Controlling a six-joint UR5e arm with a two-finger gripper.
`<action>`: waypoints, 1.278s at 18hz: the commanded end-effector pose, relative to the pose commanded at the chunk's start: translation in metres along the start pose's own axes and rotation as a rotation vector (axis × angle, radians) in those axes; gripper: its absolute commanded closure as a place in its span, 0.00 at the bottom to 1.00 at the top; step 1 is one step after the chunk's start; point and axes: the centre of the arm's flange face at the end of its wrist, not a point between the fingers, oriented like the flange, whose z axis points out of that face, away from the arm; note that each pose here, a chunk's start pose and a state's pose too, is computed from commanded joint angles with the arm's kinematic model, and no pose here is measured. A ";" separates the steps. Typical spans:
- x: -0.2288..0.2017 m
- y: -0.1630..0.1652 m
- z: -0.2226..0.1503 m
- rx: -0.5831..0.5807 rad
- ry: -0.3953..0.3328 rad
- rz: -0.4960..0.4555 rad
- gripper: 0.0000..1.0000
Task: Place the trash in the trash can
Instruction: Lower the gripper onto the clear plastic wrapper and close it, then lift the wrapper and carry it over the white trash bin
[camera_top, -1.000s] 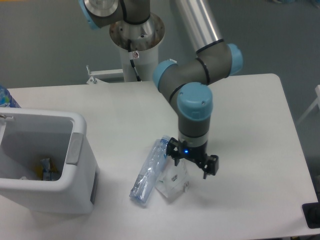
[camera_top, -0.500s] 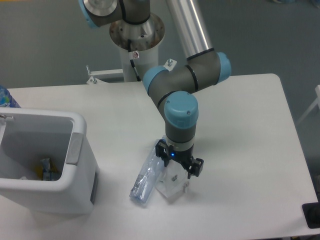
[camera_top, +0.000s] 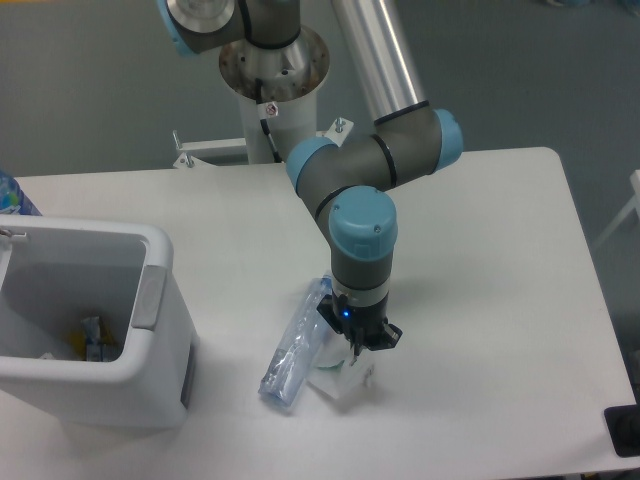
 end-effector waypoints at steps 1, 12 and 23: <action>-0.002 -0.002 -0.003 0.015 0.002 -0.019 1.00; -0.032 -0.052 -0.116 0.383 0.056 -0.292 1.00; 0.083 -0.099 -0.274 0.636 0.128 -0.245 1.00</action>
